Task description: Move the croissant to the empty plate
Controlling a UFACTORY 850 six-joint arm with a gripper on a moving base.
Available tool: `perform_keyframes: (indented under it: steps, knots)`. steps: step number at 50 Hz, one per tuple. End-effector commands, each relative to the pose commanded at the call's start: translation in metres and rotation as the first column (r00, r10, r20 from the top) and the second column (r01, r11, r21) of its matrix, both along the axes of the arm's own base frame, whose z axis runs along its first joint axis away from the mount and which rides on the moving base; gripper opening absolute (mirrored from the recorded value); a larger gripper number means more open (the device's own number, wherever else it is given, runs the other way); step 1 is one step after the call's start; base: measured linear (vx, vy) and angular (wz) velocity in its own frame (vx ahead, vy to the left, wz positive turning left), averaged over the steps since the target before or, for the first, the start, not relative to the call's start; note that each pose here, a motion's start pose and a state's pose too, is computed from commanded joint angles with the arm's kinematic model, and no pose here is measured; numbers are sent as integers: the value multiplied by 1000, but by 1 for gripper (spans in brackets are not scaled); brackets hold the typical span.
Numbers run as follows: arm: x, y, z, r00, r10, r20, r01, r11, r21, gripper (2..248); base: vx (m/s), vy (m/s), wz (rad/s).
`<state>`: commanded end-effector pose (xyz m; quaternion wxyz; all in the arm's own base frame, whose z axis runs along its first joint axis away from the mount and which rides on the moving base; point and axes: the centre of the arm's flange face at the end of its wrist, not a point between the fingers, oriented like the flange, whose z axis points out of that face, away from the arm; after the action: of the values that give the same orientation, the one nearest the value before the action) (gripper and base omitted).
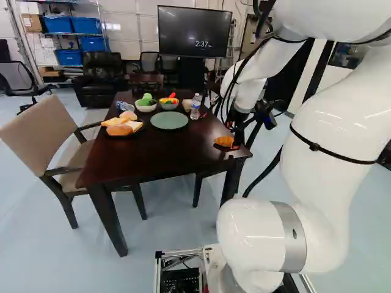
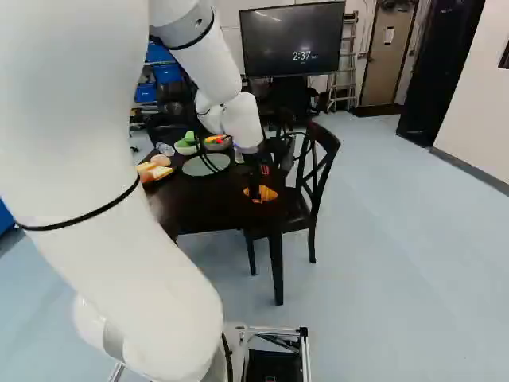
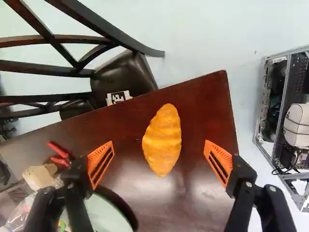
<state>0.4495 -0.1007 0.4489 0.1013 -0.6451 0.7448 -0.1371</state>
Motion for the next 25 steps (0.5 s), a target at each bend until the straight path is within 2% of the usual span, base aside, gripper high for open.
perform_keyframes:
  steps: [10, 11, 15, 16, 20, 21, 25]
  knots:
    - [0, 0, 0, 1000, 0, 0, 0, 1000, 0, 240, 0, 0, 0]
    - [0, 0, 0, 1000, 0, 0, 0, 1000, 0, 227, 0, 0, 0]
    - [0, 0, 0, 1000, 0, 0, 0, 1000, 0, 227, 0, 0, 0]
    - [0, 0, 0, 1000, 0, 0, 0, 1000, 0, 215, 0, 0, 0]
    - [0, 0, 0, 1000, 0, 0, 0, 1000, 0, 215, 0, 0, 0]
    - [0, 0, 0, 1000, 0, 0, 0, 1000, 0, 203, 0, 0, 0]
    - [0, 0, 0, 1000, 0, 0, 0, 1000, 0, 203, 0, 0, 0]
